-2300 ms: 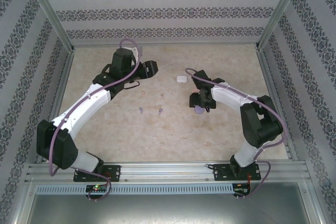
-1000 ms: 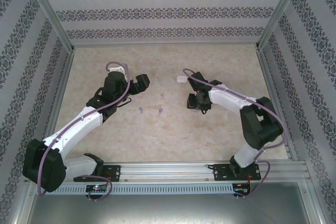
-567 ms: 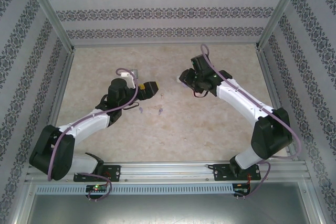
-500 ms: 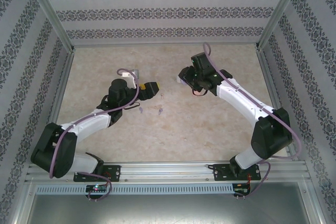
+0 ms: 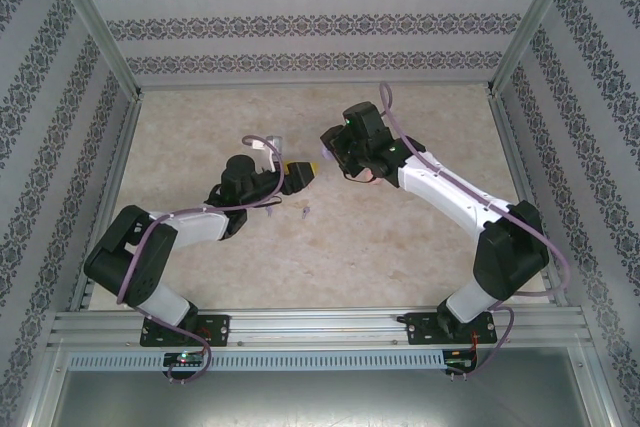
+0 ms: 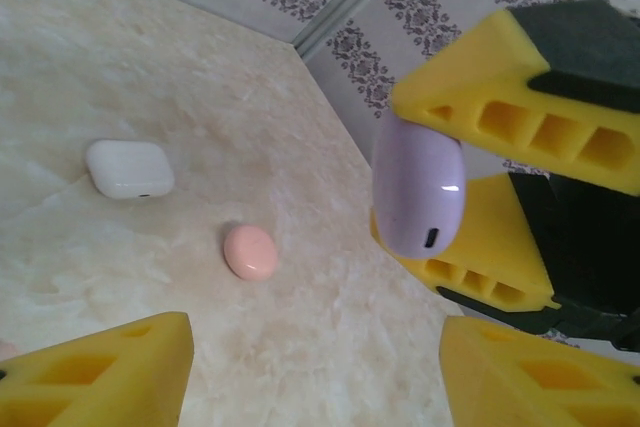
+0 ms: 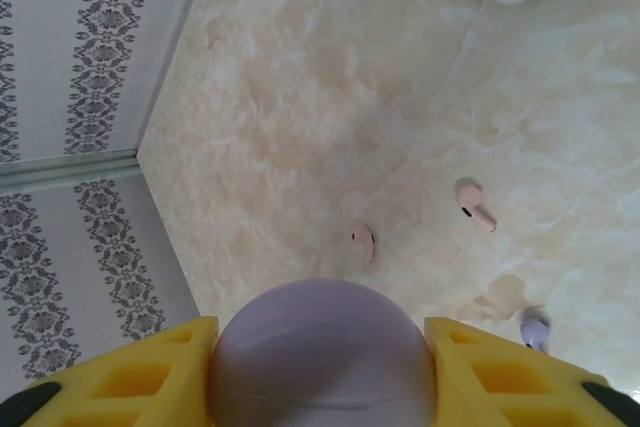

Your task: Insert the wireless bluetooth earbuds into the charging case

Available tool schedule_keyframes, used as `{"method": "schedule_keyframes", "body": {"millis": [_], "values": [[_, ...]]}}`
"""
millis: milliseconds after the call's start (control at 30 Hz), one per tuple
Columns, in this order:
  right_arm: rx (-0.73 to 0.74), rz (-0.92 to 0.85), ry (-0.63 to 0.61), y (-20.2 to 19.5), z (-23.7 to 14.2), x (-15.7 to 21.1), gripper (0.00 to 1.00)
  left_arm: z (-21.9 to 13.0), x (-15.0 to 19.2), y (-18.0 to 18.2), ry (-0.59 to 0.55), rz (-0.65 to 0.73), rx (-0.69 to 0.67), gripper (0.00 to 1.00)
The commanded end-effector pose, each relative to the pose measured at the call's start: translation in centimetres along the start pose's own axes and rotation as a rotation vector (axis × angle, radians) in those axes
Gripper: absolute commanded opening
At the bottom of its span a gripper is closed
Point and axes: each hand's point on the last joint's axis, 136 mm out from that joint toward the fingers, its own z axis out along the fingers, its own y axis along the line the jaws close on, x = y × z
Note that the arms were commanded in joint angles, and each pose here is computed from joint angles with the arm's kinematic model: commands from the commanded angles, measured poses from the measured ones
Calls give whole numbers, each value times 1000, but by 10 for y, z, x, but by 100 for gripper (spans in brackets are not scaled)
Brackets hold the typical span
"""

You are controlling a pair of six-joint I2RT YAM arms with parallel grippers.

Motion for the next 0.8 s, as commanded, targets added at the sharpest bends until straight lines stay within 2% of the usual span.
{"method": "schedule_keyframes", "body": {"millis": [0, 767], "values": [[-40, 24, -15, 17, 0, 1, 35, 8, -17, -33, -51, 48, 115, 64], [-69, 18, 40, 21, 3, 21, 35, 26, -28, -34, -90, 51, 117, 46]]}}
